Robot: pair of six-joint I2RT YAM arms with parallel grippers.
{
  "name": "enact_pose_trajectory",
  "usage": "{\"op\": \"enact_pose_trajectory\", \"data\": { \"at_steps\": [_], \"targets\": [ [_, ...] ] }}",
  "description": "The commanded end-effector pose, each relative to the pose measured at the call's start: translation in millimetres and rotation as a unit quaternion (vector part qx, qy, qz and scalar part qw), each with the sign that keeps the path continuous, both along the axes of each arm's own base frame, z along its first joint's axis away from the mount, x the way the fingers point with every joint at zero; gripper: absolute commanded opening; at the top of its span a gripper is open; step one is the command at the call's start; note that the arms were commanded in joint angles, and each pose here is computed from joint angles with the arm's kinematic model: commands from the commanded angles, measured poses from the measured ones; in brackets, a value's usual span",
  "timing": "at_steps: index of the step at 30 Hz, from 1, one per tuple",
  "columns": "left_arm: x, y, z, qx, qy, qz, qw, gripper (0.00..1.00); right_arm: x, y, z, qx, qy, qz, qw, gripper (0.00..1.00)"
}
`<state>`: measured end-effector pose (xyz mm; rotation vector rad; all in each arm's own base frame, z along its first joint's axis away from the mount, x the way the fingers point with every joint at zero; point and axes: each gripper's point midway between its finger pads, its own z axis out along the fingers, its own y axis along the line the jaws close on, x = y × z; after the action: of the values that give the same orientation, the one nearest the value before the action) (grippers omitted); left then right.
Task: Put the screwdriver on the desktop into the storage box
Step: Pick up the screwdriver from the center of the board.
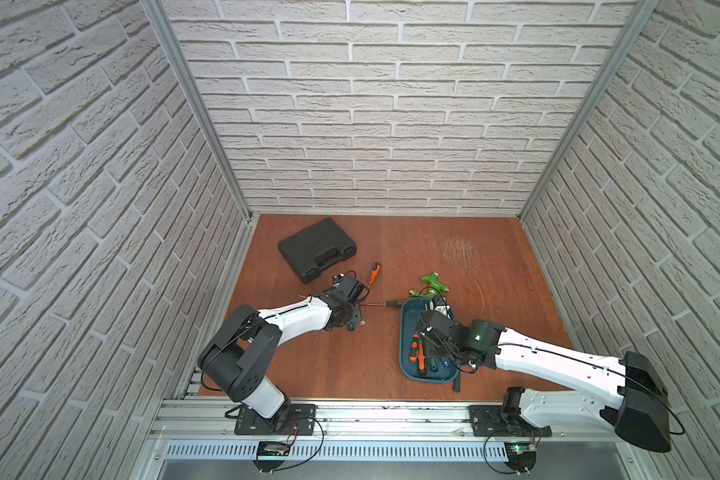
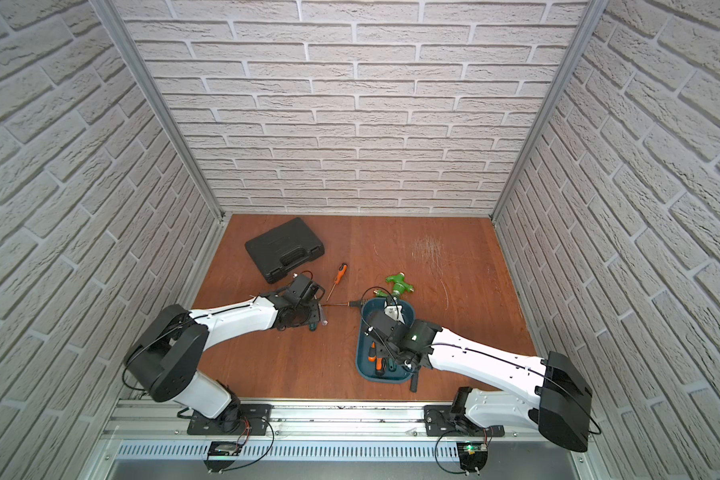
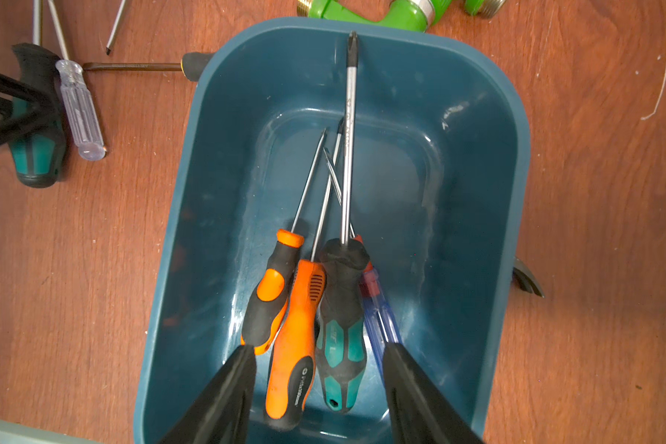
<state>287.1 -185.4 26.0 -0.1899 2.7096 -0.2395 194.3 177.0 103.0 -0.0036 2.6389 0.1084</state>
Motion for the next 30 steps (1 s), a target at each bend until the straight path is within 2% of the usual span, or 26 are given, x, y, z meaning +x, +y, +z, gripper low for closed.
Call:
{"op": "enact_pose_trajectory", "data": {
  "at_steps": [1,8,11,14,18,22,26,30],
  "targets": [
    [3,2,-1,0.007,-0.003,0.000,1.000,0.35,1,1,2,0.009,-0.010,-0.002,1.000,0.59],
    [2,7,-2,0.023,-0.005,-0.003,1.000,0.23,-1,-2,3,0.009,-0.012,-0.004,1.000,0.59],
    [0,12,7,0.034,-0.015,-0.008,0.999,0.19,-1,-4,4,0.010,-0.015,-0.006,1.000,0.59],
    [-6,18,40,0.063,-0.059,-0.019,0.996,0.18,-2,-8,8,0.010,-0.019,-0.010,1.000,0.59],
    [-22,13,96,0.070,-0.127,-0.043,0.988,0.18,-2,-15,13,0.010,-0.030,-0.019,0.999,0.59],
    [-47,-16,129,0.039,-0.160,-0.076,0.983,0.18,-2,-31,26,-0.007,-0.044,-0.045,0.998,0.59],
    [-72,-63,139,-0.005,-0.166,-0.106,0.980,0.17,-5,-55,47,-0.009,-0.074,-0.076,0.994,0.60],
    [-97,-122,143,-0.030,-0.168,-0.150,0.974,0.17,-11,-82,67,0.014,-0.117,-0.109,0.987,0.60]
  ]
}}
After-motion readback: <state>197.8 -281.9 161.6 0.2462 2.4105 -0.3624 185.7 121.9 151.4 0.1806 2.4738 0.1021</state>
